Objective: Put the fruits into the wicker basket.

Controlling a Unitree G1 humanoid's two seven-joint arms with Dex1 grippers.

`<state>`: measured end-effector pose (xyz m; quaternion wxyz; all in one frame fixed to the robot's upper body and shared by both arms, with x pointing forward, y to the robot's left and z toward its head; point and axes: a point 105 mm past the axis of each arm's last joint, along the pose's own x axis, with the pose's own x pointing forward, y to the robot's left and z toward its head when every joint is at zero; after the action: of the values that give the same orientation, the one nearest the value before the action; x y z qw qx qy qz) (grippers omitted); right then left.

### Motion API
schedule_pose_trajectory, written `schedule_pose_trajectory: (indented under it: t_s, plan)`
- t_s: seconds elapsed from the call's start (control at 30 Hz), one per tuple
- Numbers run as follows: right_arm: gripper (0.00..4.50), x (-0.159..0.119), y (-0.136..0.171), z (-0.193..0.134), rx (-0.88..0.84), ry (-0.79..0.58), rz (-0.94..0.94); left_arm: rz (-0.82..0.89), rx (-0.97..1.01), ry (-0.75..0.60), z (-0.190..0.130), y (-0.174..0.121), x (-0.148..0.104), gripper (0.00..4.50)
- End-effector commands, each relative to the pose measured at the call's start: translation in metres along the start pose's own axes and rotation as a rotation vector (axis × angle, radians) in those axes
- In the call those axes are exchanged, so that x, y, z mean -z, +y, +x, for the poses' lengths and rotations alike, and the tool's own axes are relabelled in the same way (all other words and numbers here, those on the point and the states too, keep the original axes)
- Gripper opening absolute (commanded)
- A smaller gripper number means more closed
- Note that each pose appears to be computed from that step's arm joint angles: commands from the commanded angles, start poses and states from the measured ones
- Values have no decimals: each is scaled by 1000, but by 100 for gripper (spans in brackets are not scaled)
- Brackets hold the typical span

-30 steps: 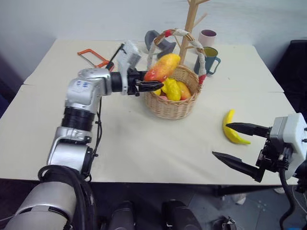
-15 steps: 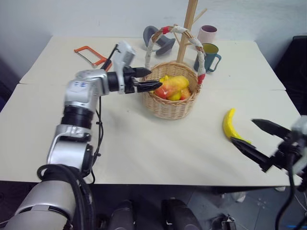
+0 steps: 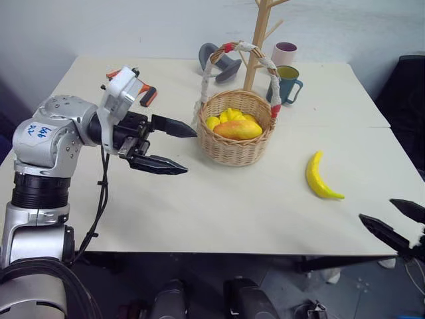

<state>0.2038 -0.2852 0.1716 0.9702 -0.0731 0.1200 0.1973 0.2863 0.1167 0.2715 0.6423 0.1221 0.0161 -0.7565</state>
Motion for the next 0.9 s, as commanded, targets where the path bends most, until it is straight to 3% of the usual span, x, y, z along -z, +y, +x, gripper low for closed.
schedule_pose_trajectory:
  t_s: [0.03,0.27,0.43,0.53,0.63,0.83,0.9]
  plan:
    - [450,7,-12,25,27,31,-30,59,25,15,8,0,-3,449]
    - [450,15,-27,93,-13,50,-7,99,-45,55,18,12,6,449]
    - [450,21,-33,121,-30,59,54,116,-63,66,16,13,10,449]
    - [398,33,-33,131,-41,135,36,122,-73,47,14,12,2,450]
    - [299,34,-31,132,-59,138,15,126,-121,70,9,18,6,450]
    - [88,4,-3,119,-199,45,-23,77,-215,59,-7,25,11,450]
    - [73,-11,16,109,-297,17,-49,67,-240,61,-14,24,11,450]
